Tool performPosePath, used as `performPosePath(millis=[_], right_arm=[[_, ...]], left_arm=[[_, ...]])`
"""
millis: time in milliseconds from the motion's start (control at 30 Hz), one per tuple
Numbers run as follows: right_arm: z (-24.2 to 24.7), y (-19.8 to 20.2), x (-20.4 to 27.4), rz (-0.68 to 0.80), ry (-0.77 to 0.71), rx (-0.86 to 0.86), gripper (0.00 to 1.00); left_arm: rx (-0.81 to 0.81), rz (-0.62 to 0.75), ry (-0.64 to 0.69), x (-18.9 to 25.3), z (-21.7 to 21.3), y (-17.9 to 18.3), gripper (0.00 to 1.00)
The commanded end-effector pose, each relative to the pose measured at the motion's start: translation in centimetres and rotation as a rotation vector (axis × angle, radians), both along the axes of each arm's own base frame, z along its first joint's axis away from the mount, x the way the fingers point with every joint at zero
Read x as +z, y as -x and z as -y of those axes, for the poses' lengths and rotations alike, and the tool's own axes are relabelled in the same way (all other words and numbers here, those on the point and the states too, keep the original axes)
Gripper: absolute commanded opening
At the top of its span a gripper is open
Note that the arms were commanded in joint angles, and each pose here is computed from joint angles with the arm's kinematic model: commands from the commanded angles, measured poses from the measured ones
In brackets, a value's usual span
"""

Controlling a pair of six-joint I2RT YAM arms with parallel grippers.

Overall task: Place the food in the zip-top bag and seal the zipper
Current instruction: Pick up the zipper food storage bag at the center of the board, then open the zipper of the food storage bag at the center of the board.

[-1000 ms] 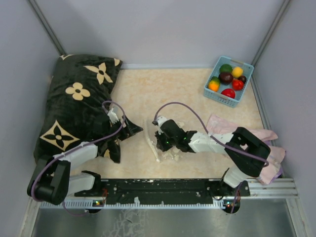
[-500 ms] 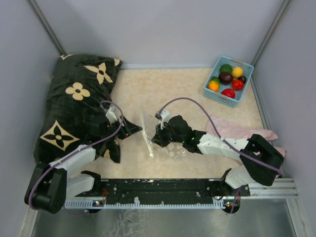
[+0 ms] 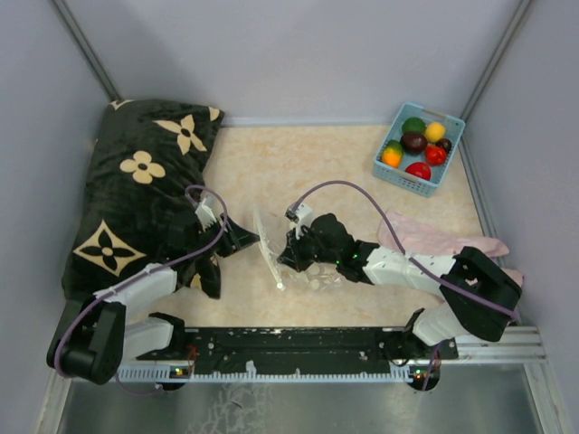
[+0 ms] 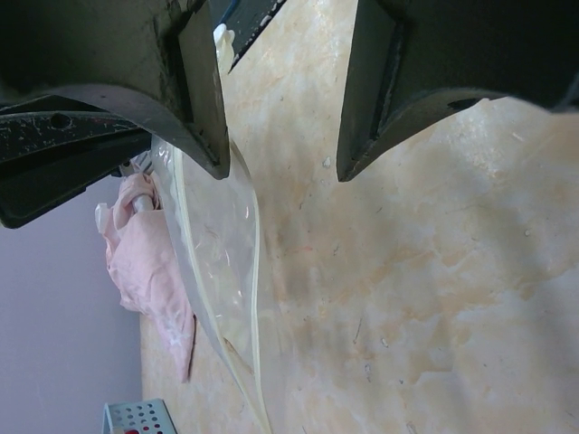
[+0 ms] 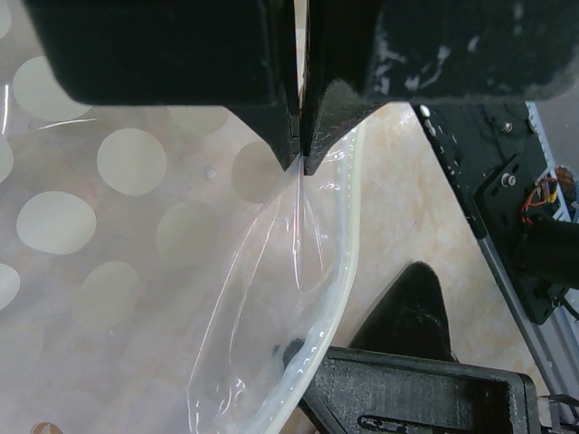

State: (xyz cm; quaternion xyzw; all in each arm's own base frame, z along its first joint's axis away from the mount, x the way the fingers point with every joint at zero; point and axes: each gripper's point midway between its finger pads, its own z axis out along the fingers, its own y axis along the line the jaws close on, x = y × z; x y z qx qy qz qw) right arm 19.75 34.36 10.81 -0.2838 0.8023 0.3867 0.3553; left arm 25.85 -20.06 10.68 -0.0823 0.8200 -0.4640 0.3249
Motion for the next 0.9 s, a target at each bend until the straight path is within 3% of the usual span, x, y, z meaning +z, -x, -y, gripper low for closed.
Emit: performPosePath(millis=[0, 333, 567, 733, 867], right_arm=[[-1.0, -0.7, 2.5, 0.059, -0.087, 0.005, 0.0], [-1.1, -1.4, 2.1, 0.07, -0.08, -0.019, 0.0], [-0.9, -2.0, 3.0, 0.097, -0.095, -0.055, 0.0], [-0.5, -2.4, 3.3, 0.11, -0.096, -0.086, 0.03], [0.0, -2.6, 3.4, 0.111, -0.083, -0.109, 0.15]], left_arm=[[-0.043, 0.026, 0.035, 1.0, 1.0, 0.0, 0.58], [-0.088, 0.032, 0.059, 1.7, 2.5, 0.5, 0.58], [-0.109, 0.023, 0.073, 1.4, 3.5, 1.1, 0.52], [-0.137, 0.031, 0.088, 1.8, 4.6, 1.7, 0.42], [-0.105, 0.063, 0.067, 2.2, 4.2, 1.4, 0.21]])
